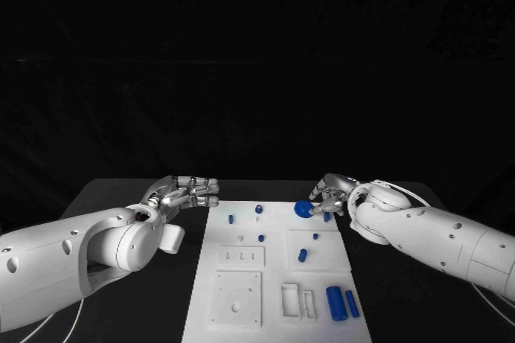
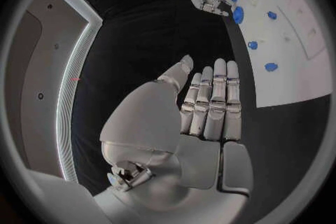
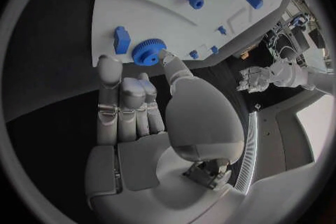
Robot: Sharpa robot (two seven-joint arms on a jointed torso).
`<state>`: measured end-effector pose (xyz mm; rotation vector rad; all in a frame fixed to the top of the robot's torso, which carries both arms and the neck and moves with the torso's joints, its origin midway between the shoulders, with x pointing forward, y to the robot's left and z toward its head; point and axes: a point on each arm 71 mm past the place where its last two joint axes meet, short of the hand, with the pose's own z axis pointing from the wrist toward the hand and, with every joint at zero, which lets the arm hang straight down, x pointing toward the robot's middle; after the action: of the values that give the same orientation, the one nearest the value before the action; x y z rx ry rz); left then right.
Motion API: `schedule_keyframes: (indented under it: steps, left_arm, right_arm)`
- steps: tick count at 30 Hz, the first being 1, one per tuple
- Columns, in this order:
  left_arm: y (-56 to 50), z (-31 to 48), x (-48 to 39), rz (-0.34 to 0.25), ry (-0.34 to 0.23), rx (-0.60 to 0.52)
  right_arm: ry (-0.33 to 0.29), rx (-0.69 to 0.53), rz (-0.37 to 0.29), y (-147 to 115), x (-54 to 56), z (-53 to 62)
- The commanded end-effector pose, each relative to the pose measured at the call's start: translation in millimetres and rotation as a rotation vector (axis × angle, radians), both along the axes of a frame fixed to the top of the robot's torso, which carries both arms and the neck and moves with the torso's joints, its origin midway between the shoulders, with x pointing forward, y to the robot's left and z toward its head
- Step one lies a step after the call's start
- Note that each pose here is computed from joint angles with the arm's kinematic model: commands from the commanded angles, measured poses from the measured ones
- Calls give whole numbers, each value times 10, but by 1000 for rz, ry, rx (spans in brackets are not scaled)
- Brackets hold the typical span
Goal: Assemble the parts on the task board
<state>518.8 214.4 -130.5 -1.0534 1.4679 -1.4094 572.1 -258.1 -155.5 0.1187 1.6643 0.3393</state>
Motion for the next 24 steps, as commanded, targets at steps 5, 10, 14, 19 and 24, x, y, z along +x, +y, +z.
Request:
schedule_keyframes:
  steps: [5,10,14,19,24]
  left_arm:
    - [-24,18,1,-18,-12,-5]
    - [-26,18,2,-18,-11,-4]
    - [-30,18,2,-19,-11,-4]
    - [-36,18,1,-21,-12,-3]
    - [-40,18,1,-22,-12,-2]
  right_arm:
    - [14,-14,-12,29,39,-36]
    - [17,-17,-22,50,57,-48]
    - [23,-19,-23,70,72,-62]
    - [31,-22,-22,97,89,-78]
    - [35,-27,-25,101,108,-93]
